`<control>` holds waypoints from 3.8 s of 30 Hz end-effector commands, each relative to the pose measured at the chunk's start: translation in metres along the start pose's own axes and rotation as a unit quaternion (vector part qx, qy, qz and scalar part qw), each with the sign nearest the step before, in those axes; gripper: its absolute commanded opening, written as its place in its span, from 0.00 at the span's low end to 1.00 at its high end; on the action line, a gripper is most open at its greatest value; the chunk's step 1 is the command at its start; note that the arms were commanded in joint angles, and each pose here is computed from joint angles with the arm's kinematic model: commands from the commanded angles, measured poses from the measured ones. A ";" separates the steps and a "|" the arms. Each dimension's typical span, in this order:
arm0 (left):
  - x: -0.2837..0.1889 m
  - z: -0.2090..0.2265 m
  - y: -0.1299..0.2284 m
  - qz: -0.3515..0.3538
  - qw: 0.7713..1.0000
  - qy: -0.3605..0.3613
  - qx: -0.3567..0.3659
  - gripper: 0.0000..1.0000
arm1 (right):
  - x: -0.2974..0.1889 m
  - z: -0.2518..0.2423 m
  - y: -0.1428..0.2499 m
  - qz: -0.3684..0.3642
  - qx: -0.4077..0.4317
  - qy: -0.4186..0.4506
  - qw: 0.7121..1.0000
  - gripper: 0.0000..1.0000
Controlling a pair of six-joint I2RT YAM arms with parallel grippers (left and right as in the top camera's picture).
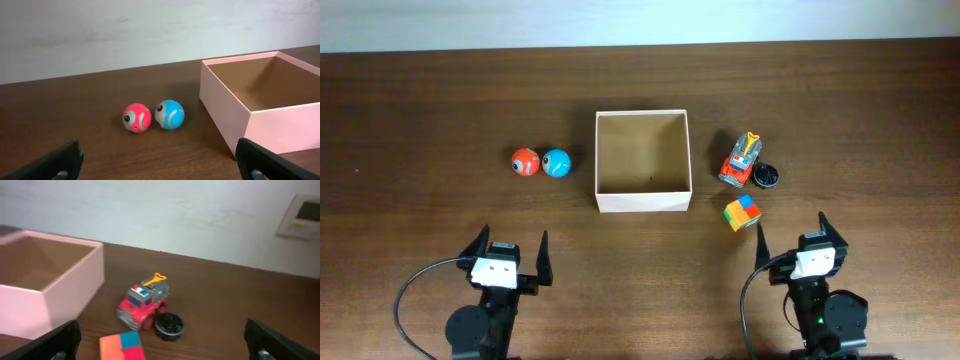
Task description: Pack container
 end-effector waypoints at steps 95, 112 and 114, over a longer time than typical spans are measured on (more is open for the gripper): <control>0.000 0.000 0.002 0.004 1.000 0.002 0.007 0.99 | 0.186 0.029 0.004 0.720 -0.066 -0.098 0.684 0.99; 0.000 0.000 0.002 0.004 1.000 0.002 0.007 0.99 | 0.187 0.034 0.022 0.703 -0.045 -0.114 0.700 0.93; 0.000 0.000 0.002 0.004 1.000 0.002 0.007 0.99 | 0.187 0.034 0.022 0.703 -0.045 -0.114 0.700 0.75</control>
Point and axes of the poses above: each gripper's point midway between its finger pads, its own x axis out along the fingers, its own z axis along the line the jaws close on, y = z × x, the point moved 10 cm from there along -x, back along the fingers
